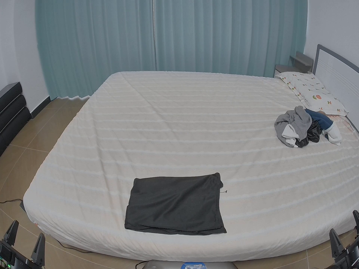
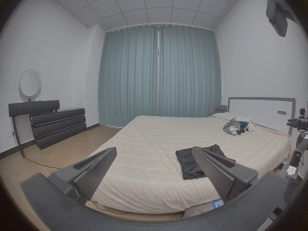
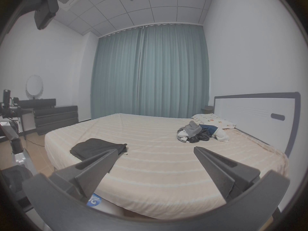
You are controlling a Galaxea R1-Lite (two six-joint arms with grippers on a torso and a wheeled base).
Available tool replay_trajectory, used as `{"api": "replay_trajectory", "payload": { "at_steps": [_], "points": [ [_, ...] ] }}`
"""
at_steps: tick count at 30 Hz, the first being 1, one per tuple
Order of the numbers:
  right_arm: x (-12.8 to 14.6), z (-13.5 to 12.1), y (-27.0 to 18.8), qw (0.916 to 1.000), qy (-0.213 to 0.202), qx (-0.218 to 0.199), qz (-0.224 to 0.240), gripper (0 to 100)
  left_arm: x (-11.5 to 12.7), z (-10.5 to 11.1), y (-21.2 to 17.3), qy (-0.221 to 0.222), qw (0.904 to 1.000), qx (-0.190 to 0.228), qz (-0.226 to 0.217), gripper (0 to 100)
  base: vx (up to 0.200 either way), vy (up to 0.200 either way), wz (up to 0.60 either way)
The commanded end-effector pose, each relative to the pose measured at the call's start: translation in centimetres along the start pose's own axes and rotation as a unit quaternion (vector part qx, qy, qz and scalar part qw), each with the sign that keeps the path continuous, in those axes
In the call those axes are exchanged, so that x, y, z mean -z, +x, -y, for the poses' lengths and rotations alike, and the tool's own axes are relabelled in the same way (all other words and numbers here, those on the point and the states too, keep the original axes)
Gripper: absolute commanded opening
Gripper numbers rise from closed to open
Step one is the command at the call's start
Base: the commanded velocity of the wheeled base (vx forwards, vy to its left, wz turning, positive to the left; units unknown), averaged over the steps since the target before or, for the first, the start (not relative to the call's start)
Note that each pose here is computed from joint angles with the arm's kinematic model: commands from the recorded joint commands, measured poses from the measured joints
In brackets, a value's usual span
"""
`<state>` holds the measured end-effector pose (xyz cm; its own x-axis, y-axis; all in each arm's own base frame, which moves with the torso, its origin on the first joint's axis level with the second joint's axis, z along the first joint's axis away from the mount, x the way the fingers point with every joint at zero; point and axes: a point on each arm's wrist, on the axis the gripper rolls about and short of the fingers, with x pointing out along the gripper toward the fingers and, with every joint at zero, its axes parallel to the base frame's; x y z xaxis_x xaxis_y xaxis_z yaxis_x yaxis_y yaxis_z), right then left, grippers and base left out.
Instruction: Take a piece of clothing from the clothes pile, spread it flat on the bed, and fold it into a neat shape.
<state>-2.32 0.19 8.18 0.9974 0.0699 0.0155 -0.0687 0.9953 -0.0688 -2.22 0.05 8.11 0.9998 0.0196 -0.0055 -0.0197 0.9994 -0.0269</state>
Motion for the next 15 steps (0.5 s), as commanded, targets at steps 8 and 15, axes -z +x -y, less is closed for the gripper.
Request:
{"api": "replay_trajectory", "payload": {
  "at_steps": [8, 15],
  "points": [
    [0.65, 0.06, 0.03, 0.9991, 0.034, 0.022, -0.01, 100, 0.54, -0.02, -0.05, 0.001, 1.0, -0.001, 0.003, 100, 0.0, 0.0, 0.0],
    [0.65, 0.06, 0.03, 0.9993, 0.027, 0.022, -0.01, 100, 0.54, -0.02, -0.05, 0.001, 1.0, -0.001, 0.003, 100, 0.0, 0.0, 0.0]
  ]
}}
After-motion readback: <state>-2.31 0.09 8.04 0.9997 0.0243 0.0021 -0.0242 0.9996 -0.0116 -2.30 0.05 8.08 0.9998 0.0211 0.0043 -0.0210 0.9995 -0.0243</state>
